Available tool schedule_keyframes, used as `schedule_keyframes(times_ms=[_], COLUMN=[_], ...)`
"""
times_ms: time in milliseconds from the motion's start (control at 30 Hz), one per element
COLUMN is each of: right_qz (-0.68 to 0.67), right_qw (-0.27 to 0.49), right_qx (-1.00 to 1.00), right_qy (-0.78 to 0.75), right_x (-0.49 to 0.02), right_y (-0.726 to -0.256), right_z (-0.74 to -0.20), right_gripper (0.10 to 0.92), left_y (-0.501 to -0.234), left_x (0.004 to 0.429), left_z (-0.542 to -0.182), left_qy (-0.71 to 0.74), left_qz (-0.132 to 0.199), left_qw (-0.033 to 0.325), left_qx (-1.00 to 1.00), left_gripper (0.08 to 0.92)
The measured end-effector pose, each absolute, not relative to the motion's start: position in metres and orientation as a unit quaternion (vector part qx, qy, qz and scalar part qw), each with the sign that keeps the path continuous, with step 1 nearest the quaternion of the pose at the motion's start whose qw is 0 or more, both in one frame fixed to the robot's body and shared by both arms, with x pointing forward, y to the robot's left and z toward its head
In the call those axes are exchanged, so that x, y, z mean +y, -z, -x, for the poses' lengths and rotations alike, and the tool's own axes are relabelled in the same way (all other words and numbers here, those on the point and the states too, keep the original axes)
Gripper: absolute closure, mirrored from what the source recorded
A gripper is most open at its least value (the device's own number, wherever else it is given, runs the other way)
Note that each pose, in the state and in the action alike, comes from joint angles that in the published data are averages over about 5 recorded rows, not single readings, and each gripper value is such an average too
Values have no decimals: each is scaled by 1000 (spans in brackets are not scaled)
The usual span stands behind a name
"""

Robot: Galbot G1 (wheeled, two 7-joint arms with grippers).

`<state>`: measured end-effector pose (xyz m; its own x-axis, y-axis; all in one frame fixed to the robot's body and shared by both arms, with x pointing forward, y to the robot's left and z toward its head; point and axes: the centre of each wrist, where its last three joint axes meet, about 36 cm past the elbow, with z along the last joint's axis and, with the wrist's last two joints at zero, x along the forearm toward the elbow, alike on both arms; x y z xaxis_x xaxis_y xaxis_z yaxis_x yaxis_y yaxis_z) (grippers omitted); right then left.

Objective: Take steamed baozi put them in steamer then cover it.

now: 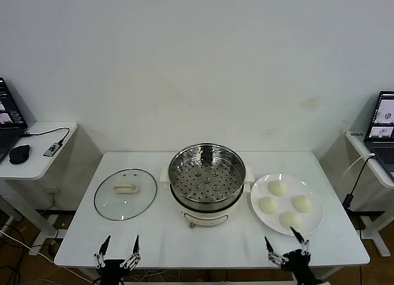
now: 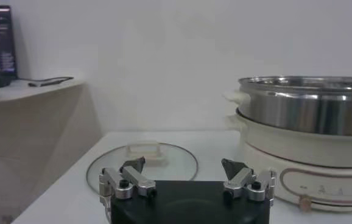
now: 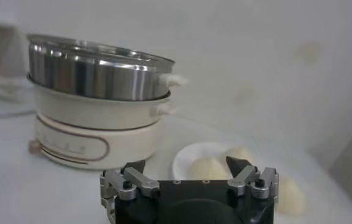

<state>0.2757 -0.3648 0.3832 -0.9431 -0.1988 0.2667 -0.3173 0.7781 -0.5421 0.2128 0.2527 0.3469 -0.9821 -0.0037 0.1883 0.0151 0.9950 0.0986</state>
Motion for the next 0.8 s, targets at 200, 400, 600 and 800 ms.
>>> schedule_keyframes(times_ms=[200, 400, 600, 800], right_qz=[-171, -221, -280, -346], right_qw=[111, 136, 174, 217], right_qx=[-890, -823, -763, -713], right_qy=[-408, -505, -556, -569], right_x=[-396, -432, -455, -462], right_y=[-411, -456, -495, -518], right_z=[-317, -375, -436, -494], right_gripper=[200, 200, 200, 200], left_y=[-349, -350, -350, -350], left_x=[257, 262, 264, 266], left_z=[-222, -231, -234, -235], left_qy=[78, 104, 116, 124], left_qz=[10, 14, 16, 15], left_qw=[94, 95, 98, 100], left_qx=[-992, -990, -988, -987], left_gripper=[177, 177, 177, 177])
